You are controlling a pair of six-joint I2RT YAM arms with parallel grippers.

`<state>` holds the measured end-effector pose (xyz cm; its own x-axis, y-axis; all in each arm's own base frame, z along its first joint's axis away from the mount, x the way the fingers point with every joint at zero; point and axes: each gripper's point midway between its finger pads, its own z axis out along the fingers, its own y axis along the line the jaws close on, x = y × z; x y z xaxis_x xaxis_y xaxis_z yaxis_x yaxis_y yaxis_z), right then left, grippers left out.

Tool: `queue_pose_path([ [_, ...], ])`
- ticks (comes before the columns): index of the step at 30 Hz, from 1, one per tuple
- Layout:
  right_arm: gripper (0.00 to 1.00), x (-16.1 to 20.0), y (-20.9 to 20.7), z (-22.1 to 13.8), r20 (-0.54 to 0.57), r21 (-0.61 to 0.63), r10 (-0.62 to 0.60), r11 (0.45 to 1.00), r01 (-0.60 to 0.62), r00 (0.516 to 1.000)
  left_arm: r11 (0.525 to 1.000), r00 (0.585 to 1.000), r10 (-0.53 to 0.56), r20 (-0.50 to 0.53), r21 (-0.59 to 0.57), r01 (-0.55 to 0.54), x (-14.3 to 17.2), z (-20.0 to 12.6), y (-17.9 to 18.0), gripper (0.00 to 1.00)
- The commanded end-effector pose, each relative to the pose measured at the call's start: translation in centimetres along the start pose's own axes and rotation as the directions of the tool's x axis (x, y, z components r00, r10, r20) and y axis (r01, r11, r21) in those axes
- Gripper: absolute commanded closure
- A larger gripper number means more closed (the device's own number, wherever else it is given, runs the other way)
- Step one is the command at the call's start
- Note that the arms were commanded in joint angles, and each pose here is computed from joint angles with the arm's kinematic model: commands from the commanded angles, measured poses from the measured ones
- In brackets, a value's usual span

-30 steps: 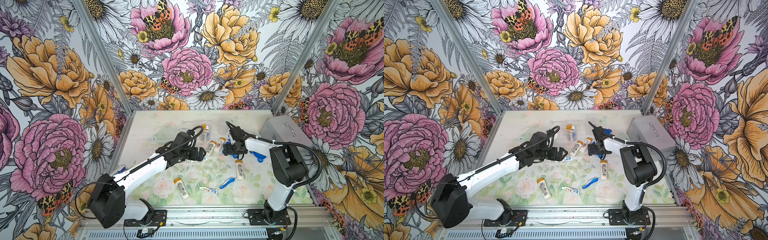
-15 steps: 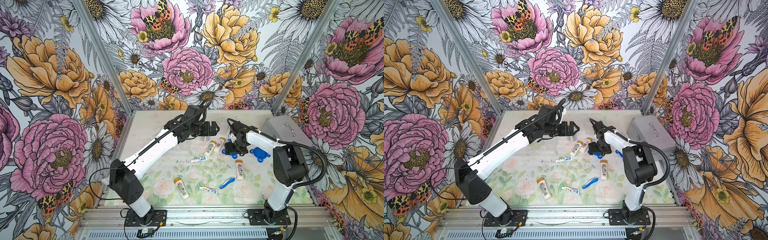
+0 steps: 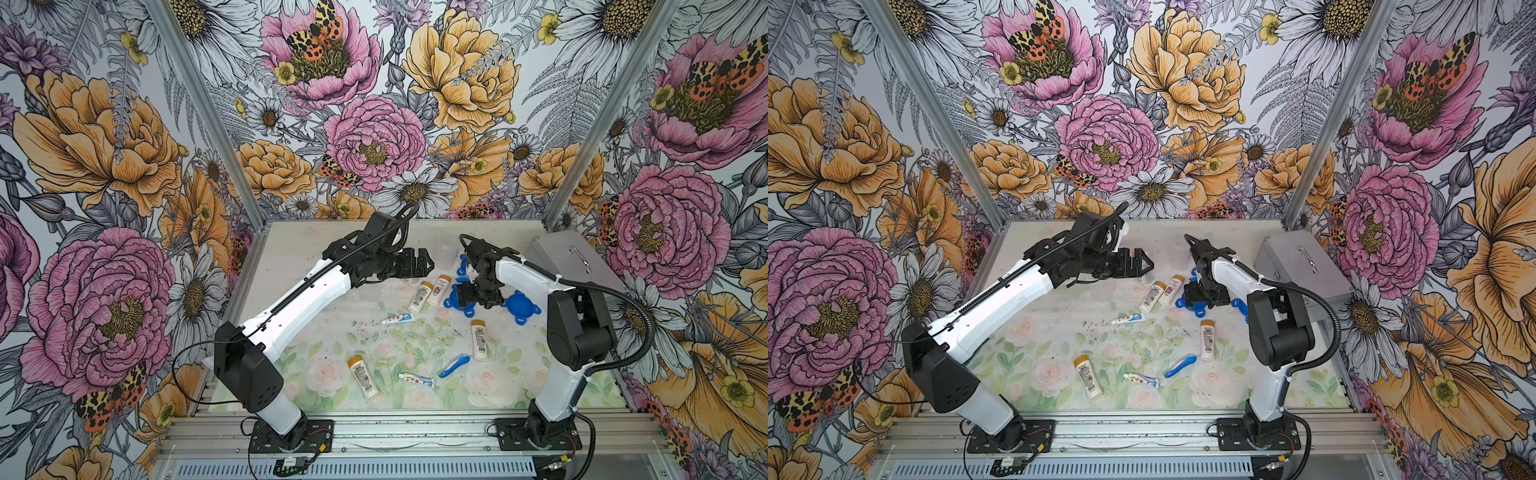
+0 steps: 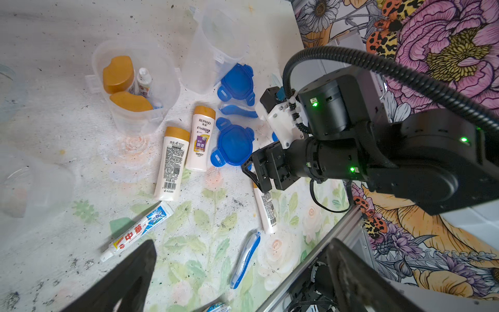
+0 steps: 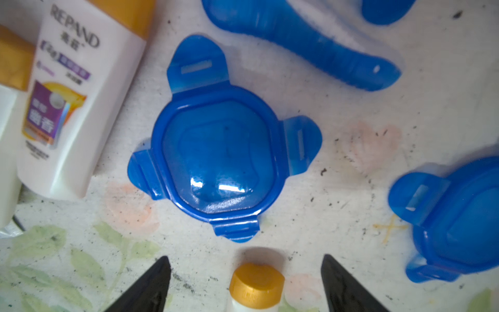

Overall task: Pack away toiletry kits
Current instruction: Pick up the lid from the center of the board.

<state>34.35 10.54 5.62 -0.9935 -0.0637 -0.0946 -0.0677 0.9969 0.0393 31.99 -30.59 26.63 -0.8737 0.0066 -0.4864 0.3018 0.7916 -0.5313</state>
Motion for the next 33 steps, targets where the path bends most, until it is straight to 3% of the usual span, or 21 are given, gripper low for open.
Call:
queue_pose_path([
  [1, 0.15, -0.7, -0.2, 1.1, -0.007, 0.031, -0.036, 0.999, 0.037, 0.999, 1.000, 1.000, 0.007, 0.005, 0.009, -0.007, 0.2, -0.9, 0.1, 0.01],
  [14, 0.34, -1.6, 0.1, 3.5, -0.048, -0.003, -0.108, 0.994, 0.108, 0.993, 0.998, 0.999, -0.054, 0.005, -0.018, 0.054, -1.0, 1.0, 0.4, 0.02],
  [18, 0.44, -1.6, 0.2, 3.7, -0.051, -0.005, -0.113, 0.994, 0.113, 0.992, 0.998, 0.998, -0.055, 0.006, -0.029, 0.055, -1.1, 1.2, 0.8, 0.01],
  [26, 0.49, -1.0, 0.8, 4.4, -0.070, -0.019, -0.124, 0.992, 0.123, 0.990, 0.996, 0.997, -0.071, 0.007, -0.052, 0.071, -0.9, 1.0, 2.3, 0.02],
  [33, 0.66, -0.3, 0.9, 5.0, -0.084, -0.008, -0.134, 0.991, 0.134, 0.987, 0.995, 0.996, -0.085, 0.013, -0.055, 0.085, -1.2, 0.6, 3.0, 0.01],
])
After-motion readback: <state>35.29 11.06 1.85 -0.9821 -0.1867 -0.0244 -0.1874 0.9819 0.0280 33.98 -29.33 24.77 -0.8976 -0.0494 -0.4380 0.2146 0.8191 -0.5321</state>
